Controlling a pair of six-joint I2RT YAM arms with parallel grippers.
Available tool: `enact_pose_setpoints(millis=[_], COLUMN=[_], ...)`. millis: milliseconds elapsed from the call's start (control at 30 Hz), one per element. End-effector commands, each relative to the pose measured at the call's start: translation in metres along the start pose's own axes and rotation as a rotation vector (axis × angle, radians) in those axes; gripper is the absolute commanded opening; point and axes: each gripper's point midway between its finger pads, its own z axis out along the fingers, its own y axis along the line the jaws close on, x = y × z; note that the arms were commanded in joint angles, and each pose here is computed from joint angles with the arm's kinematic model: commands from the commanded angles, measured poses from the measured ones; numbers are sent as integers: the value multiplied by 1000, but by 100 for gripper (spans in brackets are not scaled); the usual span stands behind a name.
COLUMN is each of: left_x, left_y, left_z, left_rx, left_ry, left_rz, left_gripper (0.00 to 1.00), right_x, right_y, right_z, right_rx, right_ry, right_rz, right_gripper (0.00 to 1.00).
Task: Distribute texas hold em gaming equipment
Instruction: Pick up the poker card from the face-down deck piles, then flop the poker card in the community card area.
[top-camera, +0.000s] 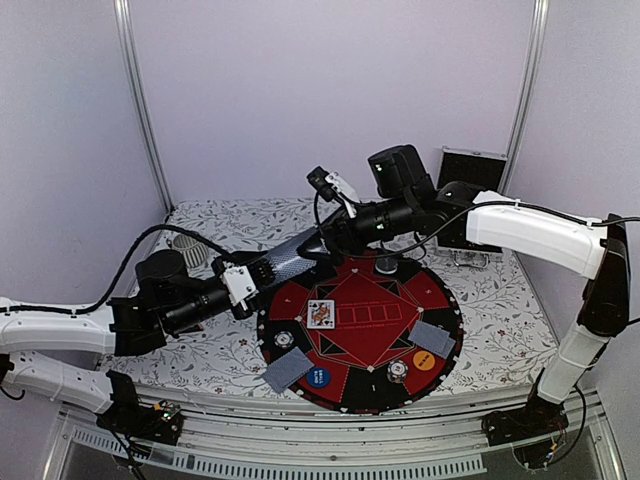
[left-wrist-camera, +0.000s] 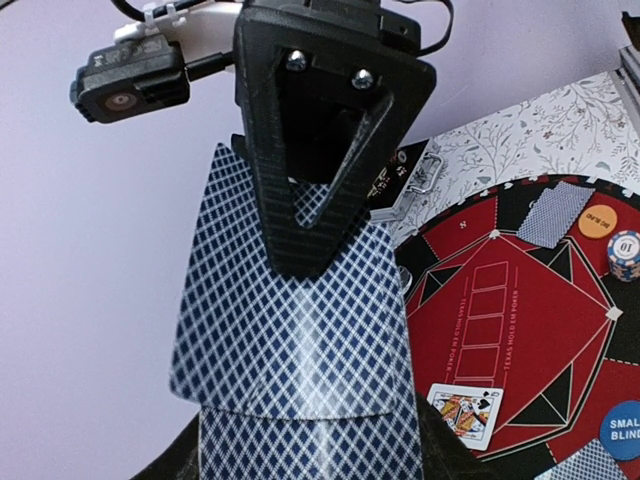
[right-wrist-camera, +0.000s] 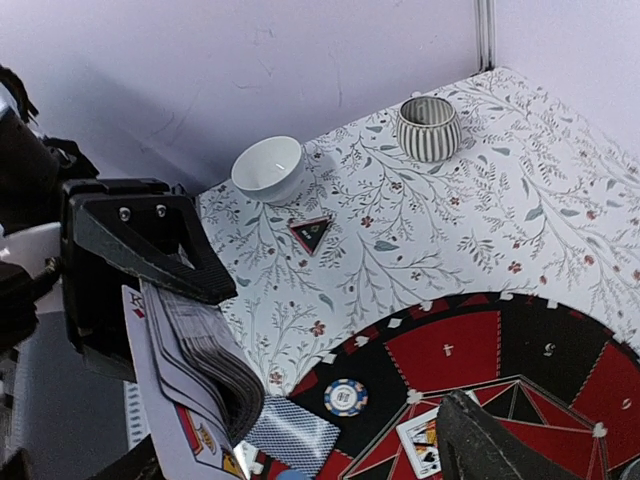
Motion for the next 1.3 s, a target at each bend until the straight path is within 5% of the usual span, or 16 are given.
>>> enact_pose_setpoints(millis=[0, 167, 433, 767, 1033, 1267], left_x=[-14, -13, -12, -9, -9, -7], left_y=[3, 7, 7, 10, 20, 29], left_z=[-3, -2, -2, -1, -1, -1], left_rx=[-15, -33, -38, -58, -101, -149], left_ry=[-49, -37, -32, -15, -4, 12], left_rz=[-21, -25, -27, -27, -34, -37], left_gripper=[51, 51, 51, 51, 51, 51], right_x=[-2, -4, -5, -11, -20, 63], right_y=[9, 10, 1, -10, -57, -139], right_z=[-7, -13, -30, -60, -125, -101], right_rx=[-48, -36, 22, 114, 392, 721], right_ry=[-1, -3, -8, -23, -97, 159], right_rz=[-5, -8, 2, 0, -22, 2], right_gripper=[67, 31, 5, 2, 2, 2])
